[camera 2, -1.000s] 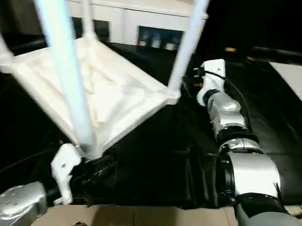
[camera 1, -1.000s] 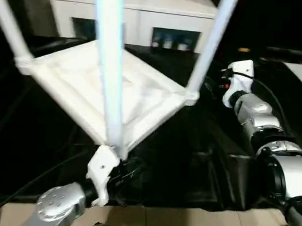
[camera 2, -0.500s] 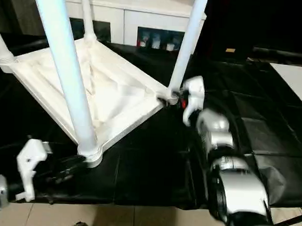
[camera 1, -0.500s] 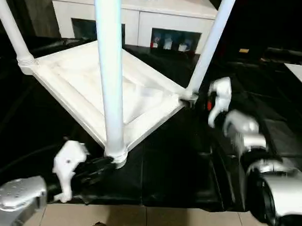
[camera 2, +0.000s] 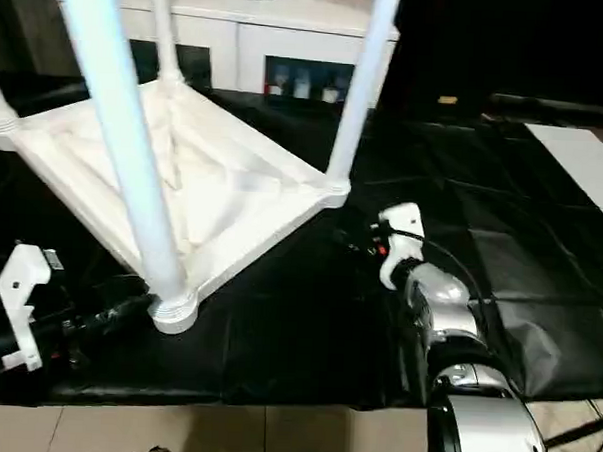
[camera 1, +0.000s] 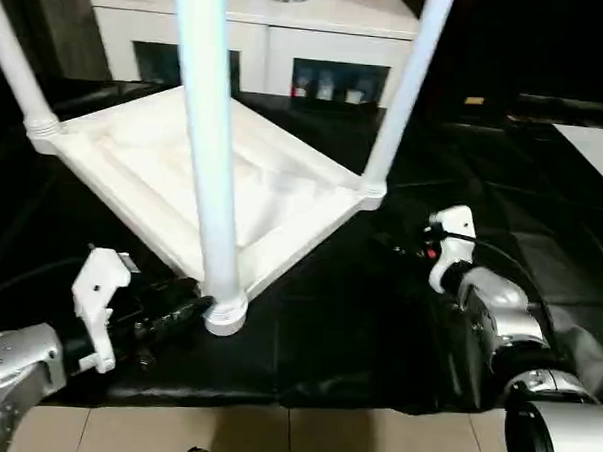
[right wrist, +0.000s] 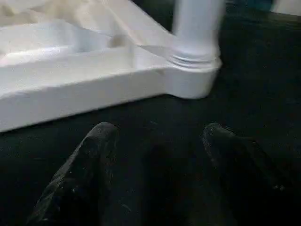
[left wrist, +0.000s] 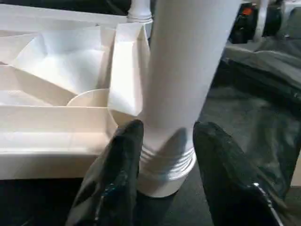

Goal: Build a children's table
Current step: Rotate table base

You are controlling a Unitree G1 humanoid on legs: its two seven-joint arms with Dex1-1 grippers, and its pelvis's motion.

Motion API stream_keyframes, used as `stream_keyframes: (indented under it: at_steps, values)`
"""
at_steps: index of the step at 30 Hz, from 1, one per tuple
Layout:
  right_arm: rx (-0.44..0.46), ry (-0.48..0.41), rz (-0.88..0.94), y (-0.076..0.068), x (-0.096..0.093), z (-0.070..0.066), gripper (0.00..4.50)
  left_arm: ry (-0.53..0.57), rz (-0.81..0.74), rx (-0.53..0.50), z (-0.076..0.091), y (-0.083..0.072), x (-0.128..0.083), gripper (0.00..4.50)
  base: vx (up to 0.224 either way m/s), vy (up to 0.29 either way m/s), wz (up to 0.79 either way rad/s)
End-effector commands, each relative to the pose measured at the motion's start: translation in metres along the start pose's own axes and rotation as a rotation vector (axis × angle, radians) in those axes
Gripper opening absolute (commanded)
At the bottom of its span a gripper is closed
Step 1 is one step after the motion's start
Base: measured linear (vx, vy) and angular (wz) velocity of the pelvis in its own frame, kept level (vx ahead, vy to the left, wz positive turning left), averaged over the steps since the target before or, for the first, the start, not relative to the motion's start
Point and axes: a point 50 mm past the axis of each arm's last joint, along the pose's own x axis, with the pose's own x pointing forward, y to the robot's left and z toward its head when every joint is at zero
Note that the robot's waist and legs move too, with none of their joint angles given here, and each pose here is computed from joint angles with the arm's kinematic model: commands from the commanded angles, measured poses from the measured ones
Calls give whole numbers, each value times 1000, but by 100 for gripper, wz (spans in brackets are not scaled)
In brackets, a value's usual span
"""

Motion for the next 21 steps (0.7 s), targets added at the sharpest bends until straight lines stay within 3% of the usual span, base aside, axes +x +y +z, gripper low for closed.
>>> stream_keyframes:
  at_steps: [1,6,7,8,15,21]
  values:
    - [0,2,-40,-3,-2,1,321,-39,-12,17,10,1,2,221,0,0,0]
    - [-10,25,-69,2,5,0,321,-158,-88,-27,26,-9,28,259,0,0,0]
    - [-11,27,-71,2,5,0,321,-161,-91,-29,26,-10,29,282,0,0,0]
    - [-15,40,-70,5,9,0,321,-175,-107,-35,25,-13,41,290,0,0,0]
    - [-3,61,-60,15,18,1,321,-208,-195,-58,30,-23,72,333,0,0,0]
    - [35,28,-5,30,30,9,321,-293,-373,-55,58,-51,111,375,0,0,0]
